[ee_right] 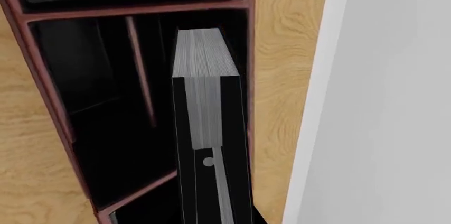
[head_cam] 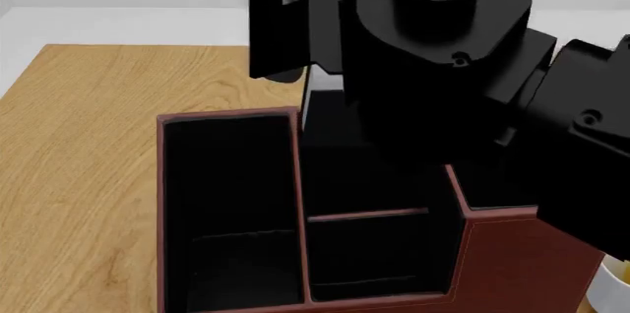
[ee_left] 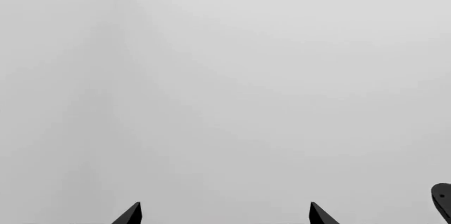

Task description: Pick up the book and place it in the front compartment of the caddy.

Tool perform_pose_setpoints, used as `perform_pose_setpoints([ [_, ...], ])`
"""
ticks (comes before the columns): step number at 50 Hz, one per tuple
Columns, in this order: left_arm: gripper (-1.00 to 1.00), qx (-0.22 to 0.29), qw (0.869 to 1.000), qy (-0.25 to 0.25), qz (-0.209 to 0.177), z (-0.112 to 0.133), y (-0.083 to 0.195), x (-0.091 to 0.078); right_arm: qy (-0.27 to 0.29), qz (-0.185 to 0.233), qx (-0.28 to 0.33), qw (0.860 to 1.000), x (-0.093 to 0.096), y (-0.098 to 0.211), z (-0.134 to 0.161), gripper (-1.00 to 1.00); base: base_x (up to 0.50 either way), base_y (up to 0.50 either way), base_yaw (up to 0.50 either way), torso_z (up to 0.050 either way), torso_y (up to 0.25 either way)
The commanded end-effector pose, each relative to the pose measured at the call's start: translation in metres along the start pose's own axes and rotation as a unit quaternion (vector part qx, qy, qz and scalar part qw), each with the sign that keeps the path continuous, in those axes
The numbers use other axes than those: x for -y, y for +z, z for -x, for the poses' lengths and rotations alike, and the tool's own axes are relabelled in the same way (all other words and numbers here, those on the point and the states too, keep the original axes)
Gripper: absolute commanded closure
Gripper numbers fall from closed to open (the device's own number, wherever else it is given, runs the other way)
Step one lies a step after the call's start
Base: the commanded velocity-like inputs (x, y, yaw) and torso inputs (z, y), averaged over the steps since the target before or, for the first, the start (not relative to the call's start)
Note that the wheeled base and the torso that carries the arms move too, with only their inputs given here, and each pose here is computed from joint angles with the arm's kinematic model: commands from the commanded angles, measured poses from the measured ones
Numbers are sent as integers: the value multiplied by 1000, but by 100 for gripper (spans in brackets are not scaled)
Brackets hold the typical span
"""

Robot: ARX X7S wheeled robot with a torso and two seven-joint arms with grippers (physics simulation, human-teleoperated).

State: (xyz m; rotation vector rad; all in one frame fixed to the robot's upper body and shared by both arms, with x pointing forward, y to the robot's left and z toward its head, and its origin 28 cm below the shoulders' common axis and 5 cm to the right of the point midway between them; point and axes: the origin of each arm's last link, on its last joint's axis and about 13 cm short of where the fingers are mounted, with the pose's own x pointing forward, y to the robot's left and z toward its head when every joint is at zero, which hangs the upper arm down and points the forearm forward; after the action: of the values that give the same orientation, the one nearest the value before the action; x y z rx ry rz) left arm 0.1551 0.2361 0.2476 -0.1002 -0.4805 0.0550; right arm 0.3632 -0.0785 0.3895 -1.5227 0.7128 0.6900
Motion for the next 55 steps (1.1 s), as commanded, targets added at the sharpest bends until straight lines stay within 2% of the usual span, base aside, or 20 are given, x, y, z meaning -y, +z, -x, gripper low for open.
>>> perform_pose_setpoints([
  [1,-100,-1,1000,1,-1,-2,-2,0,-29,19,-10,999,3,0,-12,100,0,0,0,0,0],
  [55,-100,4,1000,11,-3,5,4,-3,-25,33,-18,999,-7,0,-75,100,0,0,0,0,1],
])
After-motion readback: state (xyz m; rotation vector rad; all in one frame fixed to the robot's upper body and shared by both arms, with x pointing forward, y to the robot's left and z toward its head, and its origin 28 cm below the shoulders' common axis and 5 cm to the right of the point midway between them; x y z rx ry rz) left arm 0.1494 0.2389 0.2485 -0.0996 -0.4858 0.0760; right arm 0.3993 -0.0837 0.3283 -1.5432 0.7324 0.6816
